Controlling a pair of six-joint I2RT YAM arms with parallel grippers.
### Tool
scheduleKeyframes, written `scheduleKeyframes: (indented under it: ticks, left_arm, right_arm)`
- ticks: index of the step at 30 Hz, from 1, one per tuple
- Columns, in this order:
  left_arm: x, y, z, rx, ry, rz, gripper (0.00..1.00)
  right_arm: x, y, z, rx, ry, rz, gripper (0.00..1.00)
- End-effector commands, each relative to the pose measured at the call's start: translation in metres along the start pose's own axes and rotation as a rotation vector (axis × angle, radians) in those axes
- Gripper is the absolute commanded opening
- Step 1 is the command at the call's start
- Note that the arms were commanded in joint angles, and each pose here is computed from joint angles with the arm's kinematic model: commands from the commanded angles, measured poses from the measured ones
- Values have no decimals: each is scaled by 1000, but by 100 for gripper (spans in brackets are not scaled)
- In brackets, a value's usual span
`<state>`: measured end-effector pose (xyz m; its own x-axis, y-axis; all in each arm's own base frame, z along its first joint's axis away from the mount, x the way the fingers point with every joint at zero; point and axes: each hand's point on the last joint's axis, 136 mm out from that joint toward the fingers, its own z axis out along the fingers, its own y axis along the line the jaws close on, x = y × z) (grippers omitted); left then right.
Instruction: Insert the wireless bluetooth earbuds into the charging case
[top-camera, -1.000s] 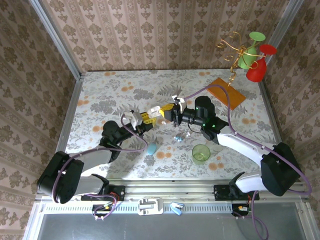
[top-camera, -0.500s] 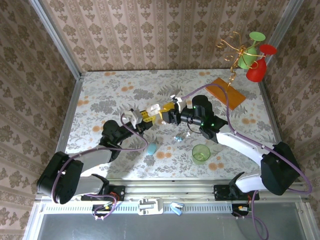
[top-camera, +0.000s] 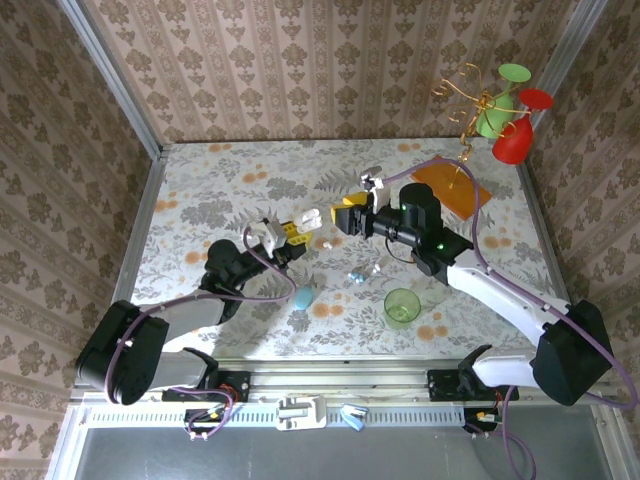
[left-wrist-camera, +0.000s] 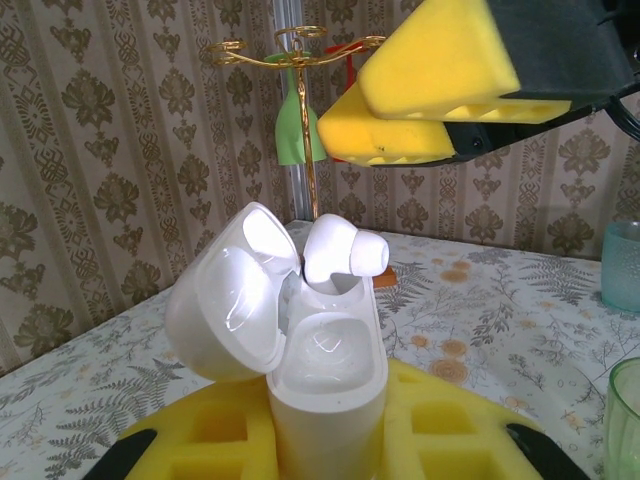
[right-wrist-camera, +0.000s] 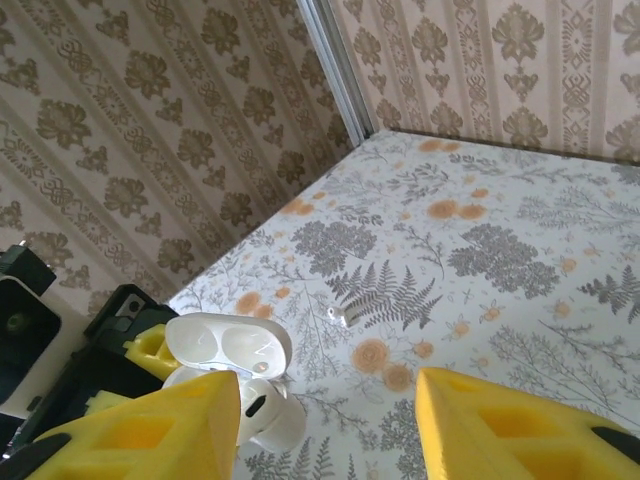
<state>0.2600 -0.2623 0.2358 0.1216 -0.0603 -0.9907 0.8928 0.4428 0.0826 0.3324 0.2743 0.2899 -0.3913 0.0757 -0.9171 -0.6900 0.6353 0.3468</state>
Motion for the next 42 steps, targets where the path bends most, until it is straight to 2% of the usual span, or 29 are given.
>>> scheduleKeyframes:
  ticks: [1,9,23,25,32,35,42]
  left_arm:
    - [-21,-1,4,26,-55,46,0]
    - [-23,0,4,25,-60,40,0]
    - [-22,0,6,30,-63,26,0]
    - [-23,0,6,32,-65,25,0]
    - [-26,0,6,35,-72,26,0]
    - [-25,0,7,37,-70,24,0]
    - [-23,3,6,27,-66,31,0]
  right_arm:
    - [6,0,6,-8,51,11,49]
    - [20,11,17,-74,104,-12,48]
    - [24,18,24,-96,132,-26,49]
    - [35,12,30,-81,162,-16,50]
    - [33,-5,26,18,158,-8,50]
    - [35,-4,26,11,166,-15,50]
    - [13,18,7,-64,90,-56,56]
